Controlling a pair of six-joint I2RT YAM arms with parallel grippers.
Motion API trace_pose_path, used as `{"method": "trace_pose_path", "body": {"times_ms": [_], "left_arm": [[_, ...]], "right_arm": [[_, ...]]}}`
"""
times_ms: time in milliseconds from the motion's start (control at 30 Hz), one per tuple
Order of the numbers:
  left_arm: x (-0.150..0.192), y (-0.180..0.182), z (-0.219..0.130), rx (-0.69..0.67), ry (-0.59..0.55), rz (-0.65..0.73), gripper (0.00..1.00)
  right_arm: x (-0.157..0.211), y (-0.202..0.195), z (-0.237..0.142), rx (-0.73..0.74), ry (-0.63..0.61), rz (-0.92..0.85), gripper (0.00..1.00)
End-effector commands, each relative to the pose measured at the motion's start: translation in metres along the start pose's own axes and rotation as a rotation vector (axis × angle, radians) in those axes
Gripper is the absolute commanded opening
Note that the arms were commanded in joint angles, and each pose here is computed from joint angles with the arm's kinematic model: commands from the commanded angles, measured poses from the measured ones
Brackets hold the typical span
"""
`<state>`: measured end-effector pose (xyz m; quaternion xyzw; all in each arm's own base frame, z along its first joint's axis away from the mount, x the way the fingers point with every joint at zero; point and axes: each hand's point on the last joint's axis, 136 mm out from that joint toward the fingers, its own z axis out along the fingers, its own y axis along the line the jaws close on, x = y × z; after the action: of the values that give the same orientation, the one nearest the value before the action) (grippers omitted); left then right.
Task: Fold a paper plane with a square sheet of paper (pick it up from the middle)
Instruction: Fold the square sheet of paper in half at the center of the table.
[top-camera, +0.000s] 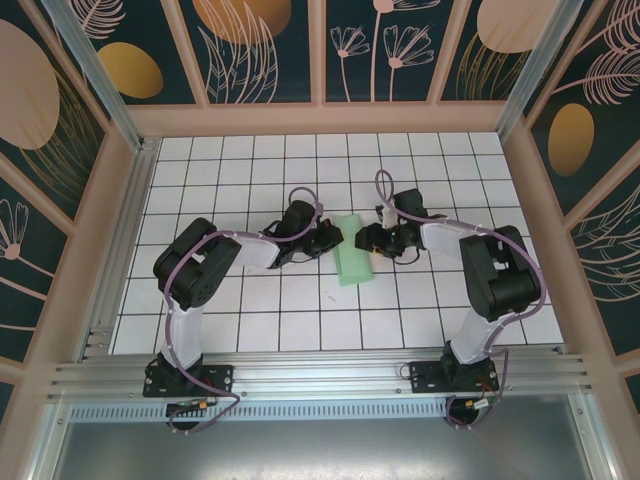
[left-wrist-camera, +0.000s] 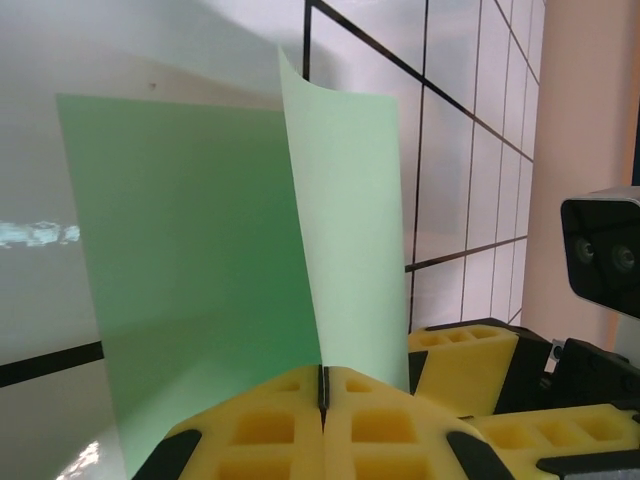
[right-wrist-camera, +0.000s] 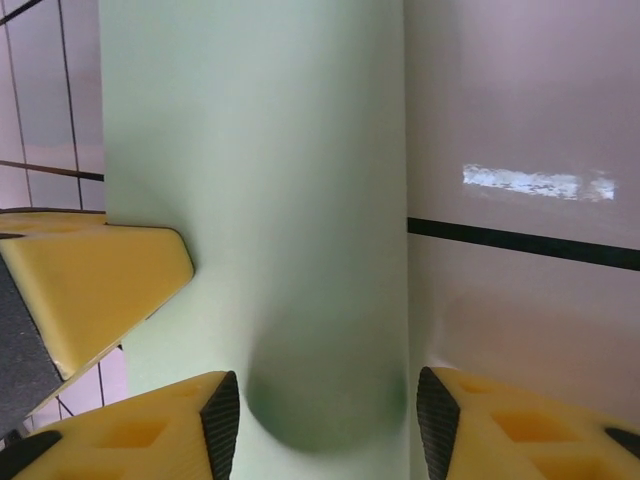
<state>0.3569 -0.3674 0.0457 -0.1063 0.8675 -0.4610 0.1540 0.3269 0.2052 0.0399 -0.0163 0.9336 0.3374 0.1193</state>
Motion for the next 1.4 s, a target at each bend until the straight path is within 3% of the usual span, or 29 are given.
{"method": "trace_pose_path", "body": {"times_ms": [0, 167, 267, 367, 500, 1367], "left_arm": [[0.002, 0.008, 0.004, -0.036, 0.002, -0.019, 0.03], [-0.002, 0.002, 0.0, -0.033, -0.008, -0.013, 0.13], [-0.008, 0.0, -0.006, -0.041, -0.028, -0.004, 0.26], [-0.022, 0.006, -0.023, -0.083, -0.089, -0.01, 0.39], [-0.036, 0.018, -0.048, -0.159, -0.18, -0.002, 0.49], [-0.037, 0.03, -0.048, -0.199, -0.159, 0.012, 0.52]], "right_arm": [[0.003, -0.005, 0.007, 0.042, 0.036, -0.036, 0.49], [0.01, -0.013, 0.014, 0.098, 0.064, -0.051, 0.44], [0.01, -0.018, 0.015, 0.133, 0.066, -0.061, 0.43], [0.013, -0.022, 0.017, 0.163, 0.074, -0.068, 0.43], [0.016, -0.026, 0.021, 0.206, 0.086, -0.086, 0.43], [0.029, -0.04, 0.032, 0.326, 0.141, -0.159, 0.45]]}}
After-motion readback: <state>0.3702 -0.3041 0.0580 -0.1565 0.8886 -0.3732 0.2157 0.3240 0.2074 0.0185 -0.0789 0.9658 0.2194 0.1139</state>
